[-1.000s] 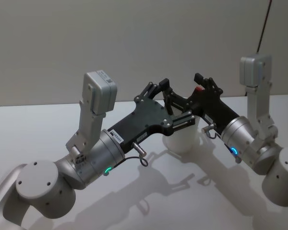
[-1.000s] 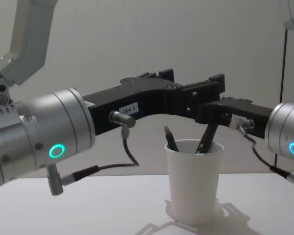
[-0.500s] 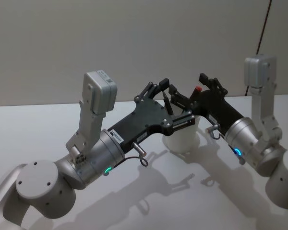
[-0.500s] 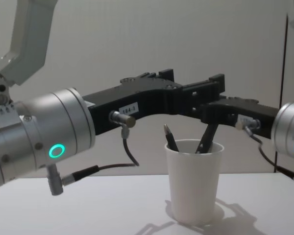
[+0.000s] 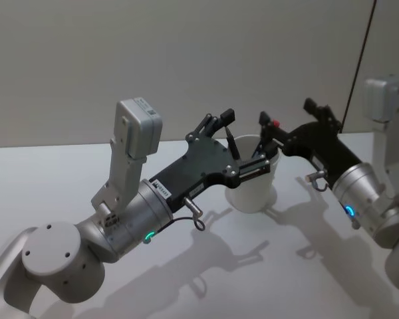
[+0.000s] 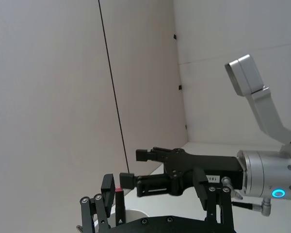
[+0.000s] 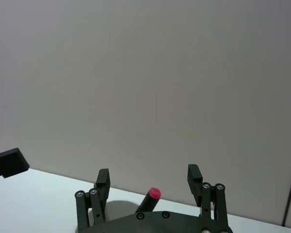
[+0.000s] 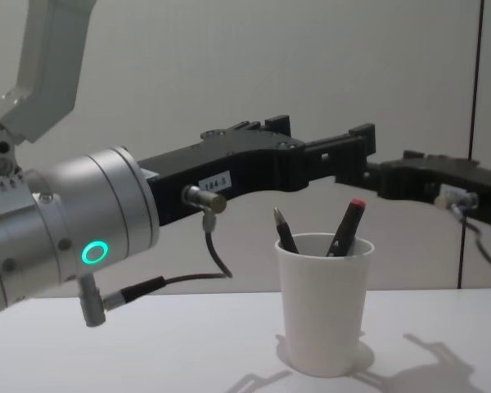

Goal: Place the pen into the pen holder.

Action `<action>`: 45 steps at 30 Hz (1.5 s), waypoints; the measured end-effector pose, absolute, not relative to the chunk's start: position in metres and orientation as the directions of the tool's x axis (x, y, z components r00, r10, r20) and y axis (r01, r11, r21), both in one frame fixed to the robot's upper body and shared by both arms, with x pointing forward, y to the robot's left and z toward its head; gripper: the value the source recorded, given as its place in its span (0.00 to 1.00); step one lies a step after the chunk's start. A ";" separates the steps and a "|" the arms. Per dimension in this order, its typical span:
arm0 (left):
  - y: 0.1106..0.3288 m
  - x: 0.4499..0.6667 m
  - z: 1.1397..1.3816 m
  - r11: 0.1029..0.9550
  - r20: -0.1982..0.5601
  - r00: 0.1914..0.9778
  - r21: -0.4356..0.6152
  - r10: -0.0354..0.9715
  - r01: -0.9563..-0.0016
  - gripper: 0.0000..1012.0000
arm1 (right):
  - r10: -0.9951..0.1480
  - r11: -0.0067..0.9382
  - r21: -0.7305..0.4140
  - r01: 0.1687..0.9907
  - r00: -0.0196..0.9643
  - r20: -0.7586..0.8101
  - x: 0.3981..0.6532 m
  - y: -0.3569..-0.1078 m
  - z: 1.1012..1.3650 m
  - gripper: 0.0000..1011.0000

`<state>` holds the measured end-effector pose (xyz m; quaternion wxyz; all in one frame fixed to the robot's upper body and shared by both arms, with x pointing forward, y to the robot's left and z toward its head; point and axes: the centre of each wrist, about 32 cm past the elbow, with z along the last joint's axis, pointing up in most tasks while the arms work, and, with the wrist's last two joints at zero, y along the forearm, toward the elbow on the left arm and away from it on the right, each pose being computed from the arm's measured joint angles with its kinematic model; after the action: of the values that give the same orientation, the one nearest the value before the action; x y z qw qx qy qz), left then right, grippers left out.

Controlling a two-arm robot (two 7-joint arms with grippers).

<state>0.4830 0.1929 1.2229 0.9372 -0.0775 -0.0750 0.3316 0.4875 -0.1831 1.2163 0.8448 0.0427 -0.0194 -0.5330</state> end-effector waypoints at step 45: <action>0.194 0.486 1.218 0.694 0.116 0.684 -0.150 0.720 -0.704 0.99 | -0.950 0.312 0.082 0.947 0.310 0.029 0.446 -0.231 1.200 0.99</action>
<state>0.4856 0.1936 1.2181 0.9165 -0.0468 -0.0829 0.3884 0.4458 -0.2308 1.2004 0.8090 0.0245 -0.0359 -0.5862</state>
